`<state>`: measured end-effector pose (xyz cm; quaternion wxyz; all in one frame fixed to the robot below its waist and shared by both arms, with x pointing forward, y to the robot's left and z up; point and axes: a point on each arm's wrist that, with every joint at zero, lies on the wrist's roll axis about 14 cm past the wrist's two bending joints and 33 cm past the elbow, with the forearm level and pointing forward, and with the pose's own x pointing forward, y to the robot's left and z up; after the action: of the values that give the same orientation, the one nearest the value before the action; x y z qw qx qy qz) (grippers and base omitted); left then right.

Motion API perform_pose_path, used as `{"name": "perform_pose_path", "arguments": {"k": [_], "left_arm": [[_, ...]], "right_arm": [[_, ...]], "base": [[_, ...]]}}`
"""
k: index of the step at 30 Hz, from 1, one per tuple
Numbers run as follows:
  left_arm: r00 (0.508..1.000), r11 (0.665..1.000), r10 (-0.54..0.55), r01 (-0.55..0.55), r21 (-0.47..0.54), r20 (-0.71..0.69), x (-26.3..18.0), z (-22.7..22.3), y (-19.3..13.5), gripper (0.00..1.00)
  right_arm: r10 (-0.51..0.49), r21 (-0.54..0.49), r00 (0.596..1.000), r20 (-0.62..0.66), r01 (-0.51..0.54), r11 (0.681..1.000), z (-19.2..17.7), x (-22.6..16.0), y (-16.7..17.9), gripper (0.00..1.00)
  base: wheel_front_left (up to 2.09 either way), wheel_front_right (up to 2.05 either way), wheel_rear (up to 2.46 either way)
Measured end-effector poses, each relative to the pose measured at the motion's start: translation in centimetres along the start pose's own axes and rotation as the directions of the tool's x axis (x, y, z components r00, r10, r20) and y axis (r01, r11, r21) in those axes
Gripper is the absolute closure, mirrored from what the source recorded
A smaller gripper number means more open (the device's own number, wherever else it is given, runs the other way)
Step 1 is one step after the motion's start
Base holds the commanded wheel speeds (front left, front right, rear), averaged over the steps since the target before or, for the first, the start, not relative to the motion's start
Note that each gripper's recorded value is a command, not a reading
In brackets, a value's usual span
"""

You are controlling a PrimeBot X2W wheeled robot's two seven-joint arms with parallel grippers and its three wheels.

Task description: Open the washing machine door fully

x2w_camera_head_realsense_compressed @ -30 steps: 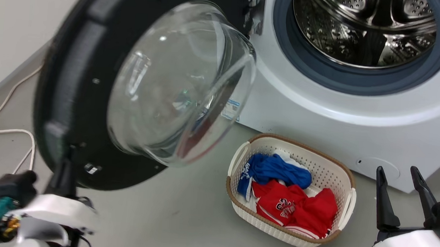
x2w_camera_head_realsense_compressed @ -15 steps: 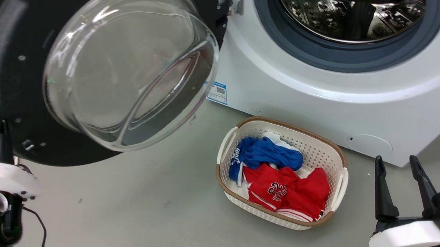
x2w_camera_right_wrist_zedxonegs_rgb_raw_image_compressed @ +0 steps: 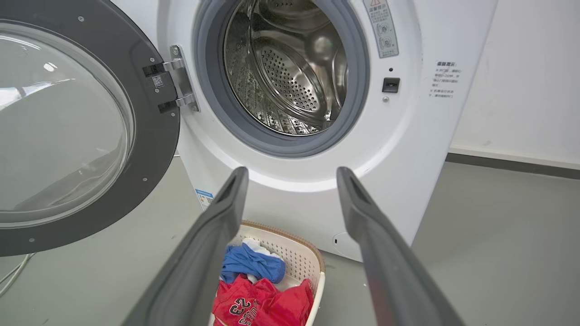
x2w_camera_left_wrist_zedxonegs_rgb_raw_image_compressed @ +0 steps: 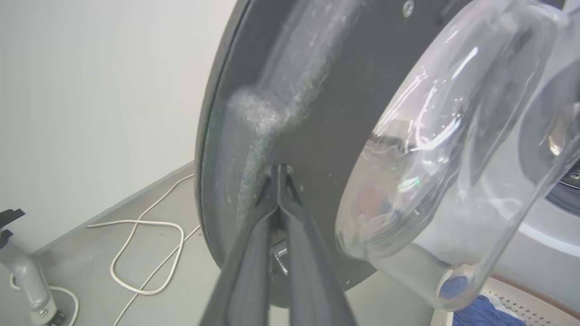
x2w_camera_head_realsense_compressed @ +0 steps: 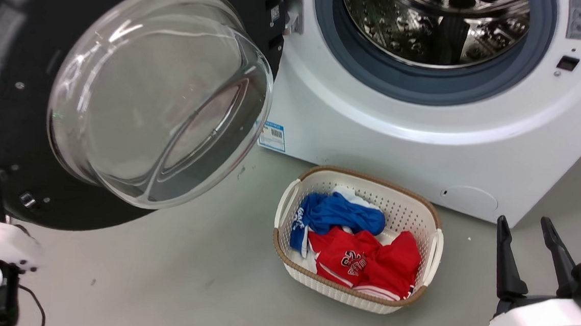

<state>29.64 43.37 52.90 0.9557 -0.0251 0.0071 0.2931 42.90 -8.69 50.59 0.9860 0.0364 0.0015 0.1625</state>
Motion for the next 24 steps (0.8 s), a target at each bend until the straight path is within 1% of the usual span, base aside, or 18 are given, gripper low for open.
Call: {"name": "perform_pose_path", "arguments": {"k": [3, 10, 14, 18, 22, 23, 24], "left_arm": [[0.999, 0.999, -0.035, 0.035, 0.011, 0.022, -1.2, 0.5, -1.1, 1.00], [0.994, 0.996, -0.094, 0.094, 0.002, 0.060, -5.3, 1.1, -3.3, 1.00], [0.987, 0.988, -0.155, 0.155, 0.013, 0.048, -7.4, 0.9, -5.0, 1.00], [0.970, 0.971, -0.239, 0.238, 0.018, 0.044, -8.9, 1.0, -7.9, 1.00], [0.947, 0.948, -0.316, 0.318, -0.017, 0.064, -9.8, 1.5, -11.3, 1.00], [0.940, 0.941, -0.334, 0.336, -0.029, 0.063, -10.0, 1.4, -12.1, 0.94], [0.934, 0.935, -0.351, 0.354, -0.036, 0.063, -10.1, 1.3, -12.8, 0.75]], "right_arm": [[0.003, 0.000, 1.000, 0.008, -0.003, 1.000, 0.4, -0.6, 0.2, 0.00], [0.015, -0.011, 0.999, 0.040, -0.014, 1.000, 1.7, -1.9, 1.0, 0.00], [0.014, -0.022, 0.998, 0.056, -0.013, 1.000, 2.4, -2.6, 1.0, 0.00], [0.004, -0.032, 0.998, 0.063, -0.002, 0.999, 2.8, -3.3, 0.8, 0.00], [-0.022, -0.034, 0.997, 0.072, 0.025, 0.999, 3.1, -3.9, 0.0, 0.00], [-0.028, -0.035, 0.997, 0.070, 0.030, 0.999, 3.1, -4.1, -0.2, 0.00], [-0.034, -0.036, 0.997, 0.070, 0.036, 0.999, 3.1, -4.2, -0.3, 0.00]], "base": [[0.00, 0.00, 0.00], [0.00, 0.00, 0.00], [0.00, 0.00, 0.00], [0.00, 0.00, 0.00], [0.00, 0.00, 0.00], [0.00, 0.00, 0.00], [0.00, 0.00, 0.00]]}}
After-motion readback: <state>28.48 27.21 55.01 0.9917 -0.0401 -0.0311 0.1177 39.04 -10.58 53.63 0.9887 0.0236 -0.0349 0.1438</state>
